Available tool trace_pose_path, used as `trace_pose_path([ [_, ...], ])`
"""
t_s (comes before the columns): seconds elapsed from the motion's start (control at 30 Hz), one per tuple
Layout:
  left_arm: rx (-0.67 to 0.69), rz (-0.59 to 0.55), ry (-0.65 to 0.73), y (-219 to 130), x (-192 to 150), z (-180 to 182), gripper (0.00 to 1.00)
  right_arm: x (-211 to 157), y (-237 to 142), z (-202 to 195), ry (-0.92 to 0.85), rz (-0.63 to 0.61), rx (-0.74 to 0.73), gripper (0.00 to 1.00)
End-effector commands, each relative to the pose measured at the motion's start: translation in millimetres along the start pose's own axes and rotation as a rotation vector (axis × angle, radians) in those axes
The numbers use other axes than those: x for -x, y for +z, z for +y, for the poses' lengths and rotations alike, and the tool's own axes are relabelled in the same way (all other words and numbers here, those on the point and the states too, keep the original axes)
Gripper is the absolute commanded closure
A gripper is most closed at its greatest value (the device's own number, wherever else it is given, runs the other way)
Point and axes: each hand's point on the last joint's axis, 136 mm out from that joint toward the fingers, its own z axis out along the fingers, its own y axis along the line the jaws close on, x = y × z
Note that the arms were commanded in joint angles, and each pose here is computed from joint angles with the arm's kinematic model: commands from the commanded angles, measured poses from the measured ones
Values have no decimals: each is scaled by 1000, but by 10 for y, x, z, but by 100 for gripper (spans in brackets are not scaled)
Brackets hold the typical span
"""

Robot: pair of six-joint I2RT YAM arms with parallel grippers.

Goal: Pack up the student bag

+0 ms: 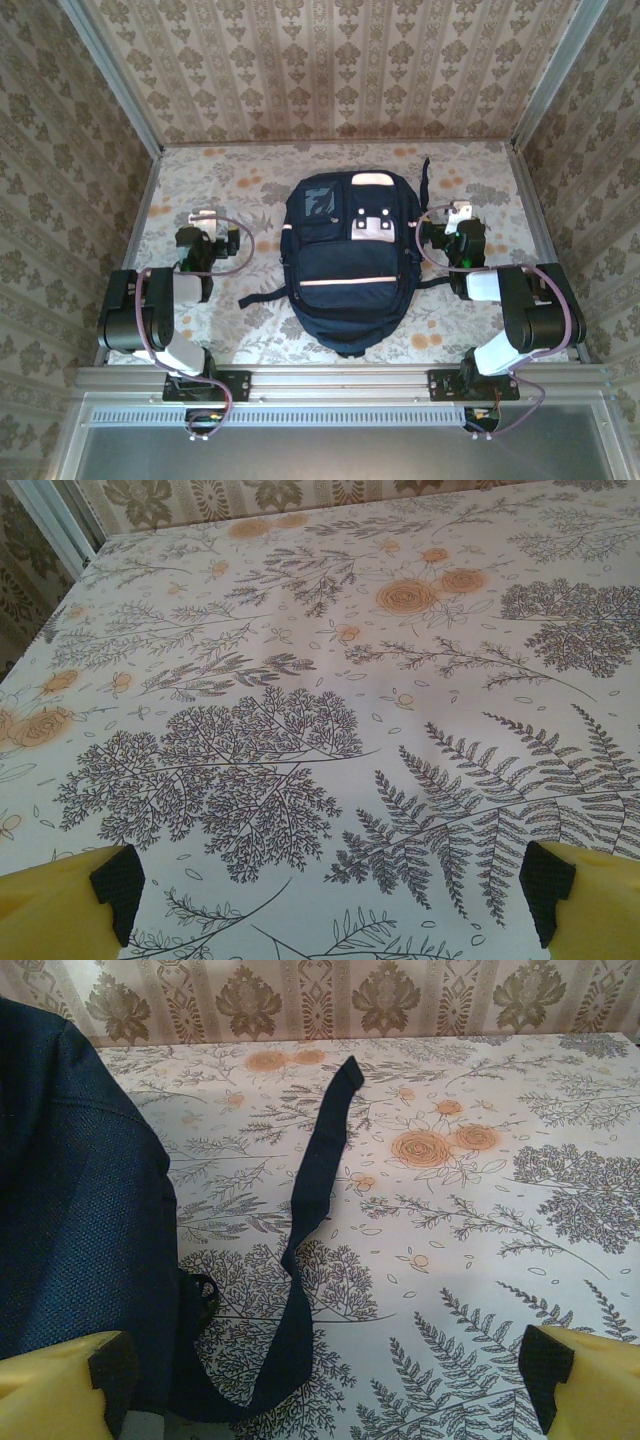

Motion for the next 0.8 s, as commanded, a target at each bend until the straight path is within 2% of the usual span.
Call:
trace_pose_path([
  [0.0, 7, -31, -8, 12, 130, 10, 0, -27, -20, -21, -8, 14, -7, 0],
  [0.77, 3, -30, -9, 12, 124, 8, 0, -23, -20, -21, -7, 13, -7, 0],
])
